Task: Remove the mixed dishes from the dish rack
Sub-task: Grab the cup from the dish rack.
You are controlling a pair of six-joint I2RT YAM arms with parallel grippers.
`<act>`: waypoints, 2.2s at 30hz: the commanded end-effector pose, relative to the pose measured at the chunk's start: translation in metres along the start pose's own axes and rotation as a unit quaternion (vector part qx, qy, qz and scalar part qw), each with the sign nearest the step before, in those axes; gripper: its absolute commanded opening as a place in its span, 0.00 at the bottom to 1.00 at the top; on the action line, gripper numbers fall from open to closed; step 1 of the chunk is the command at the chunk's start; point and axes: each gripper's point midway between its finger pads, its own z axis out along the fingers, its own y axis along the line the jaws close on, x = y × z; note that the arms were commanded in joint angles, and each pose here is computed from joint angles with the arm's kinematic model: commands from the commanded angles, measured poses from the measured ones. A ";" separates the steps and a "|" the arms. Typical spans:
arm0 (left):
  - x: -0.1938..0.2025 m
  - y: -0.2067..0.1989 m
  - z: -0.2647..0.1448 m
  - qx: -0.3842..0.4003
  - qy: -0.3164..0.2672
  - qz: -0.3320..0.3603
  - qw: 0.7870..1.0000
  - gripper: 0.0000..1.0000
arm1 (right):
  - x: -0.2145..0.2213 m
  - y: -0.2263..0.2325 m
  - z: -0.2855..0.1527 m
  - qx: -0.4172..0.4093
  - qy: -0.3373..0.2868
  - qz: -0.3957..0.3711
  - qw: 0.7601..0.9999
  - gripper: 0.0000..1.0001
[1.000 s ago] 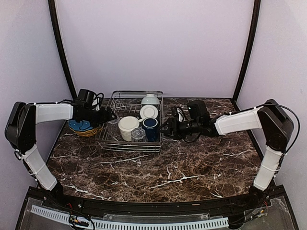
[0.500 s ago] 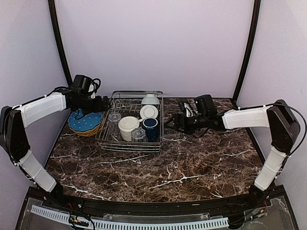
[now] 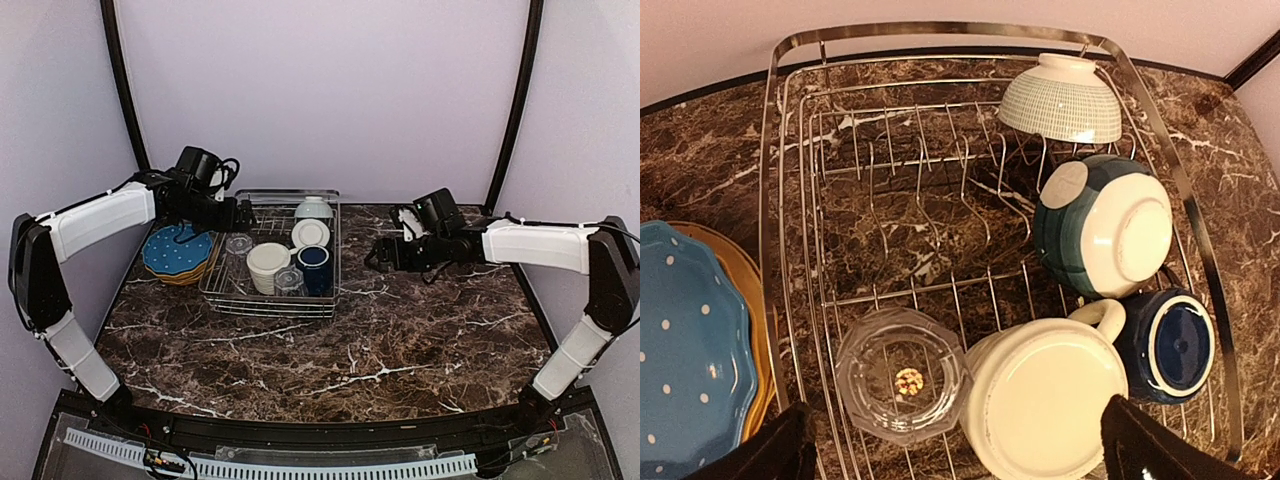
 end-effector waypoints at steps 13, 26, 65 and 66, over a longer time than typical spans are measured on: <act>0.023 0.018 0.049 -0.125 0.064 0.002 0.990 0.96 | 0.019 -0.016 -0.005 0.034 0.009 0.003 0.999 0.96; 0.041 0.017 0.069 -0.138 0.091 0.013 0.986 0.78 | 0.032 -0.019 -0.002 0.030 0.016 0.017 0.999 0.94; -0.050 -0.162 -0.084 0.437 -0.126 -0.135 0.880 0.35 | 0.007 0.067 -0.024 -0.234 -0.064 0.044 0.969 0.94; -0.045 -0.167 -0.076 0.446 -0.112 -0.152 0.875 0.35 | 0.005 0.071 -0.028 -0.250 -0.072 0.044 0.965 0.94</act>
